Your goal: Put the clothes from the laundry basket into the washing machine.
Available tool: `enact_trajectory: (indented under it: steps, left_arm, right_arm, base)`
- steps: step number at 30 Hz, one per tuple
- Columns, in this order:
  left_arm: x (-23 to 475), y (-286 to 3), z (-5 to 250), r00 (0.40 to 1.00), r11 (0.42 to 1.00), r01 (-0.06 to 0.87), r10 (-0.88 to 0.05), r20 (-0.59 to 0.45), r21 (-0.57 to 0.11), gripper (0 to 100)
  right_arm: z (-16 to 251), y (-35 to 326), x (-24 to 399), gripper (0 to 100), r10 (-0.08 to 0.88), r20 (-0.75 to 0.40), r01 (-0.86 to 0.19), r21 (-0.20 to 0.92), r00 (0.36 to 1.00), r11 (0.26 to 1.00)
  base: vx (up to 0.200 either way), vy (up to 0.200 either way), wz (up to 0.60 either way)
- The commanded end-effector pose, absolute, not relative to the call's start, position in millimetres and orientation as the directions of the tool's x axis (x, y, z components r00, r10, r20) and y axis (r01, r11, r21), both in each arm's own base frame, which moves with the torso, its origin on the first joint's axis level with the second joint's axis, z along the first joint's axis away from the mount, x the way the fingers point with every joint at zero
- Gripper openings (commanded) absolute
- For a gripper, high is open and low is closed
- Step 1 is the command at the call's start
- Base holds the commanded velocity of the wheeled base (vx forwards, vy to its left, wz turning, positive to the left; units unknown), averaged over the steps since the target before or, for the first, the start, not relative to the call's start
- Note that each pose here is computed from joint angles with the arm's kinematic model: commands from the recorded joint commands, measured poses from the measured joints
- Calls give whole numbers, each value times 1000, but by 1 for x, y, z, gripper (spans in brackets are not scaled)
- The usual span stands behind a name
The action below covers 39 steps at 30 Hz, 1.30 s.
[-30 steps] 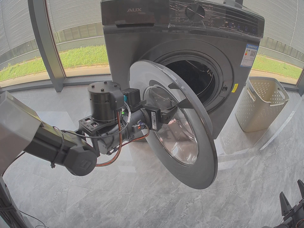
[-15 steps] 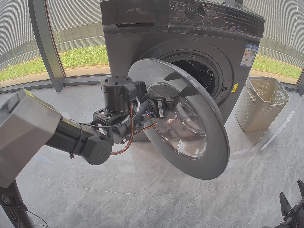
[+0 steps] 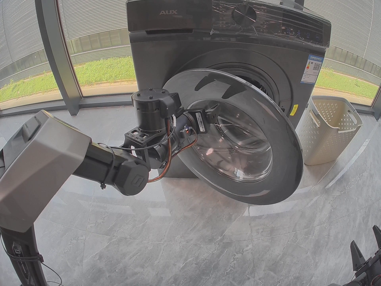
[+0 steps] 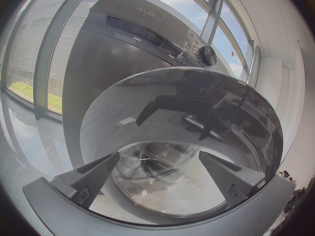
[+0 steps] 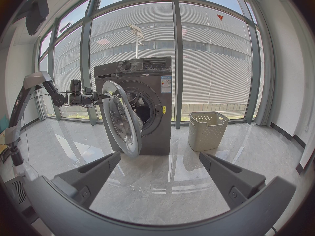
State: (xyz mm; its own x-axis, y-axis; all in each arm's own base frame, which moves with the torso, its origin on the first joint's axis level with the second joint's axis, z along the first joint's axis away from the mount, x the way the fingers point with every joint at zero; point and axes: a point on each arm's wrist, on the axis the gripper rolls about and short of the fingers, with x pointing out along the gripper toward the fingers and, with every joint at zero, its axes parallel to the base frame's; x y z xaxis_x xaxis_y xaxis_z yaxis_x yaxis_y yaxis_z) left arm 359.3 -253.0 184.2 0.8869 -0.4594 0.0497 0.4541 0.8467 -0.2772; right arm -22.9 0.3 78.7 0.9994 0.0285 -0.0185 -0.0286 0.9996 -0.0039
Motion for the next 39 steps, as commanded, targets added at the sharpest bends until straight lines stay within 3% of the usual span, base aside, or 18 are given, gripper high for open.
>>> enact_trajectory:
  steps: [1, 10, 13, 20, 28, 33, 39]
  left_arm:
    - [351, -249, 179, 887, 851, 449, -462, 18, -274, 100]
    - [277, -208, 194, 871, 852, 462, -488, -55, -247, 100]
    - [236, -178, 201, 869, 856, 469, -492, -62, -218, 100]
    - [167, -124, 191, 865, 863, 479, -495, -79, -163, 100]
    - [109, -77, 175, 879, 872, 463, -475, -44, -157, 100]
    - [79, -49, 151, 911, 907, 403, -410, -39, -120, 100]
    - [52, -18, 132, 971, 969, 225, -232, -65, -98, 100]
  right_arm:
    - [76, 0, -24, 100, 29, -11, -29, -4, 1000, 1000]
    - [76, 0, -23, 100, 29, -12, -29, -4, 1000, 1000]
    - [76, 0, -23, 100, 29, -12, -29, -4, 1000, 1000]
    - [76, 0, -23, 100, 29, -12, -29, -4, 1000, 1000]
    - [76, 0, -23, 100, 29, -12, -29, -4, 1000, 1000]
    - [76, 0, -24, 100, 29, -11, -29, -4, 1000, 1000]
    - [76, 0, -23, 100, 29, -12, -29, -4, 1000, 1000]
  base:
    - [0, 0, 0]
    - [0, 0, 0]
    - [0, 0, 0]
    - [0, 0, 0]
    - [0, 0, 0]
    - [0, 0, 0]
    - [0, 0, 0]
